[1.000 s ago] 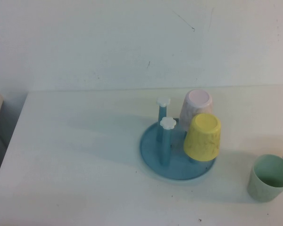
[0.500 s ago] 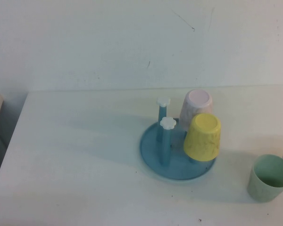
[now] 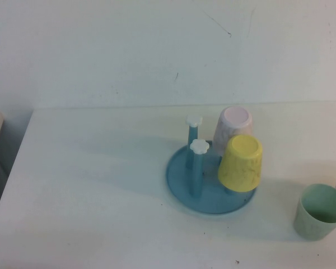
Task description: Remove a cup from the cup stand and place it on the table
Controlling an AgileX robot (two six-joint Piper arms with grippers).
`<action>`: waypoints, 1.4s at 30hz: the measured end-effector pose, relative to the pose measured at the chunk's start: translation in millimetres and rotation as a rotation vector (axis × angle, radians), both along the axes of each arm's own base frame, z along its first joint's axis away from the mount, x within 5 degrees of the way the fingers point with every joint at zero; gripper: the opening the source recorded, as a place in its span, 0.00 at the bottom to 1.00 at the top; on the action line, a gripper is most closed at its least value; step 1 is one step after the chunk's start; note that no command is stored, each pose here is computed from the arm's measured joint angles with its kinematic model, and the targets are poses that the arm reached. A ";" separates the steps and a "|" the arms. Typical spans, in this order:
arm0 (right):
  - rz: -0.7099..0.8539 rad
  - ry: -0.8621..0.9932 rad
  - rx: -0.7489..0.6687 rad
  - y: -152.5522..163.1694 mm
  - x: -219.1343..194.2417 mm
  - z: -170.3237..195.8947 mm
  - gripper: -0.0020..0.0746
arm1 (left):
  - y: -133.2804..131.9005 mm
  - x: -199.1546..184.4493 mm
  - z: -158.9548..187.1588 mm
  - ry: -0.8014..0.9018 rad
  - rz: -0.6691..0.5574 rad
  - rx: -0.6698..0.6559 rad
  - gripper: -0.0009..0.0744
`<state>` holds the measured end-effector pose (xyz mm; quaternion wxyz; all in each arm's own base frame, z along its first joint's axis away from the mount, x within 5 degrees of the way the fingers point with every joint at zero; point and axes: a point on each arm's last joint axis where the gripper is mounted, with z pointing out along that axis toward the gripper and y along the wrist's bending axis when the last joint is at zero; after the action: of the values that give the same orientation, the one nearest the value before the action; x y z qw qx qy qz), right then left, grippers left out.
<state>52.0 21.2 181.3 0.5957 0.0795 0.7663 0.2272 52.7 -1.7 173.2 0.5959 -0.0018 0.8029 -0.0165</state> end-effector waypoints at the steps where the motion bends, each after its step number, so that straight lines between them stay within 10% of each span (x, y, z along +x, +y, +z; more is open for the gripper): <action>1: 0.019 0.004 -0.020 1.3 -1.0 2.0 0.02 | 0.0 0.0 0.0 0.000 0.000 0.000 0.01; 13: 0.374 0.262 -0.713 4.4 15.6 134.8 0.02 | 0.0 0.0 0.0 0.000 0.000 0.000 0.01; 20: 0.515 0.454 -0.832 4.3 72.8 195.9 0.02 | 0.0 0.0 0.0 0.000 0.000 0.000 0.01; 35: 0.960 0.684 -0.908 105.0 229.9 153.7 0.03 | 0.0 0.0 0.0 0.000 0.000 0.000 0.01; 42: 1.008 0.672 -0.931 134.5 256.5 143.6 0.46 | 0.0 0.0 0.0 0.000 0.000 0.000 0.01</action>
<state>308.4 155.7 324.9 0.1268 -0.4743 0.8666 0.0890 52.7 -1.7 173.2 0.5959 -0.0018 0.8029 -0.0165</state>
